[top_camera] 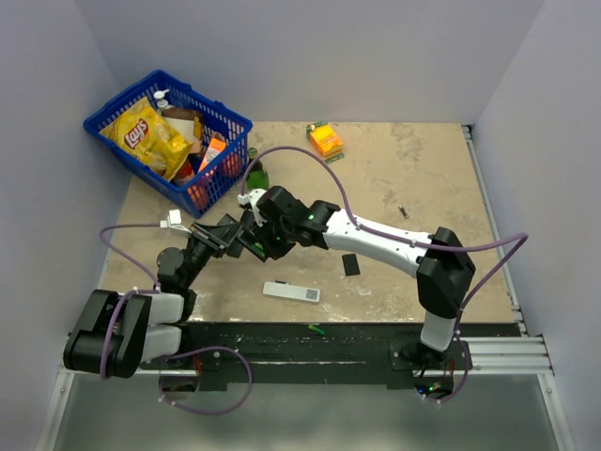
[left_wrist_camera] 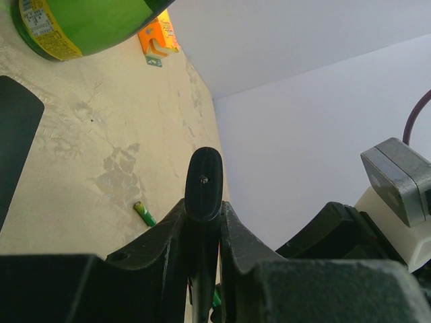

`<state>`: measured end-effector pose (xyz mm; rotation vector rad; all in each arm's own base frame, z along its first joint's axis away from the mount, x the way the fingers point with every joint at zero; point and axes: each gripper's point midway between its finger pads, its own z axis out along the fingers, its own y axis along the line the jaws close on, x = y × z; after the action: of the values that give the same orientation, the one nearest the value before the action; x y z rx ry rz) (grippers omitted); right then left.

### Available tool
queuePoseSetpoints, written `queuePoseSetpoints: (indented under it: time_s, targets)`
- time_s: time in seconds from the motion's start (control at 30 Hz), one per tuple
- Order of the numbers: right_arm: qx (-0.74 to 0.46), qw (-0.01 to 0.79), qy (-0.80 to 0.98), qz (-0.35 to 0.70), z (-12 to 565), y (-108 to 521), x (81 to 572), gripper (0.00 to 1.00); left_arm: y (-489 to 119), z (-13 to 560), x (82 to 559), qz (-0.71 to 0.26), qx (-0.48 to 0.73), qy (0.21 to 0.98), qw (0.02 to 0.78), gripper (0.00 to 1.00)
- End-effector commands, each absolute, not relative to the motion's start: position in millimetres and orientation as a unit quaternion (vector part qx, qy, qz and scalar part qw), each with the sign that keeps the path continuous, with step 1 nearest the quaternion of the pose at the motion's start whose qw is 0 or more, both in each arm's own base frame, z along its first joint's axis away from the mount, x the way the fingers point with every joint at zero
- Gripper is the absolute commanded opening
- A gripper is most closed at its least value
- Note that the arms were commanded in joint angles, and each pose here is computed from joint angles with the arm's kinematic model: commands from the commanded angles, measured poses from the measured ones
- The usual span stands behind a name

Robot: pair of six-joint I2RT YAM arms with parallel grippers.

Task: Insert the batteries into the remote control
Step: Load the battery into the remote control.

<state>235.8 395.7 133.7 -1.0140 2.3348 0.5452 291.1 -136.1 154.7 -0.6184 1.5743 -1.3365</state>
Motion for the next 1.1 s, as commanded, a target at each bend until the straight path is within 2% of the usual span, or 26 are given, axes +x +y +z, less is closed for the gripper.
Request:
queuePoseSetpoints:
  time_s: [0.0,0.43,0.63,0.87,1.07]
  targets:
    - [-0.374,0.29,0.859,0.196,152,395,243,0.25,-128,234,230,-0.627,-0.16,0.498,0.577,0.0]
    - [-0.372,0.303,0.853,0.204,164,396,244,0.33,-127,230,232,-0.631,-0.176,0.5,0.567,0.0]
    - [-0.367,0.319,0.847,0.216,175,398,246,0.46,-128,226,235,-0.634,-0.189,0.505,0.554,0.0]
    - [-0.359,0.34,0.841,0.221,189,399,250,0.55,-128,225,235,-0.637,-0.195,0.505,0.549,0.0]
    - [-0.354,0.359,0.833,0.229,206,394,249,0.77,-128,225,234,-0.642,-0.2,0.505,0.541,0.0]
